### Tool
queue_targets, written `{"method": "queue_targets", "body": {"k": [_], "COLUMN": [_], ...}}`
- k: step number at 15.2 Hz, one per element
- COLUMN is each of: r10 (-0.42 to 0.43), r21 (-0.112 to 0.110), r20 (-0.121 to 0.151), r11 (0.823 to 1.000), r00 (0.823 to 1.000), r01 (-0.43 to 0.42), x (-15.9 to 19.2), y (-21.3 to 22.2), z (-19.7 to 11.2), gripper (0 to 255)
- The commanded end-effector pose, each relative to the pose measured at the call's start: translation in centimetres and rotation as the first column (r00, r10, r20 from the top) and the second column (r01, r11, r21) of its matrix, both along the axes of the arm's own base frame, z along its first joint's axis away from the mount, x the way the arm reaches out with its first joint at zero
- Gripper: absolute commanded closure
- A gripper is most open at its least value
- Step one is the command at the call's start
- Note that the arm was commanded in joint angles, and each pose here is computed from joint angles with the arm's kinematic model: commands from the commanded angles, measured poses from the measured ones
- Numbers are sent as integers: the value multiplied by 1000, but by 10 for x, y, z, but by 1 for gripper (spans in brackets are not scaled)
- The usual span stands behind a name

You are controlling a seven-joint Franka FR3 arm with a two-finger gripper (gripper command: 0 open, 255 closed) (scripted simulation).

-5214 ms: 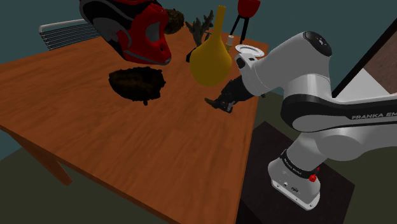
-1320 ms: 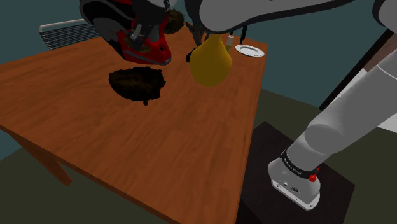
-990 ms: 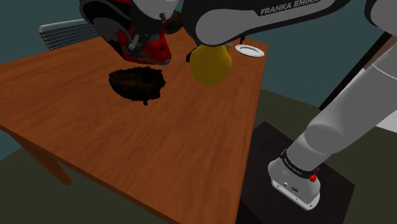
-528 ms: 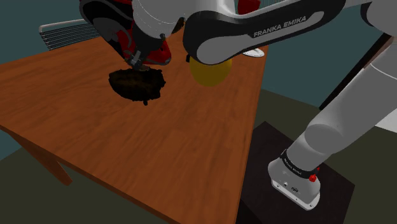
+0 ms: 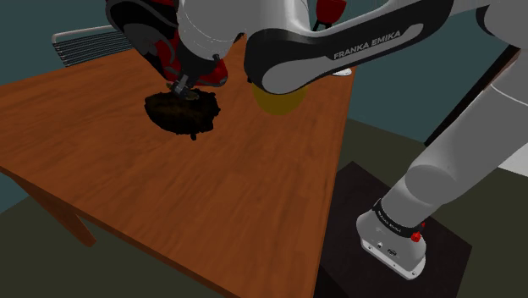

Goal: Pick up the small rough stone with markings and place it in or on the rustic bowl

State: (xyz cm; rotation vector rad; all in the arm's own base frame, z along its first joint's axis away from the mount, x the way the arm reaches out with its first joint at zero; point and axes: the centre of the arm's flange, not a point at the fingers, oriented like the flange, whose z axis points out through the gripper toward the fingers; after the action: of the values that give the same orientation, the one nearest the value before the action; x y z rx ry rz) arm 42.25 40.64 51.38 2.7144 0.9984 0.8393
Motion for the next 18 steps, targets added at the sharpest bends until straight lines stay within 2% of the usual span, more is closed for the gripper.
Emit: {"method": "queue_targets", "body": {"k": [1,2,7,11,18], "r10": [0,0,0,0,0], "r21": [0,0,0,0,0], "r20": [0,0,0,0,0], "r11": [1000,1000,1000,1000,1000], "r00": [1000,1000,1000,1000,1000], "r01": [0,0,0,0,0], "x": [0,0,0,-27,-27], "y": [0,0,0,-3,-3], "z": [0,0,0,42,42], "gripper": [255,0,0,0,0]}}
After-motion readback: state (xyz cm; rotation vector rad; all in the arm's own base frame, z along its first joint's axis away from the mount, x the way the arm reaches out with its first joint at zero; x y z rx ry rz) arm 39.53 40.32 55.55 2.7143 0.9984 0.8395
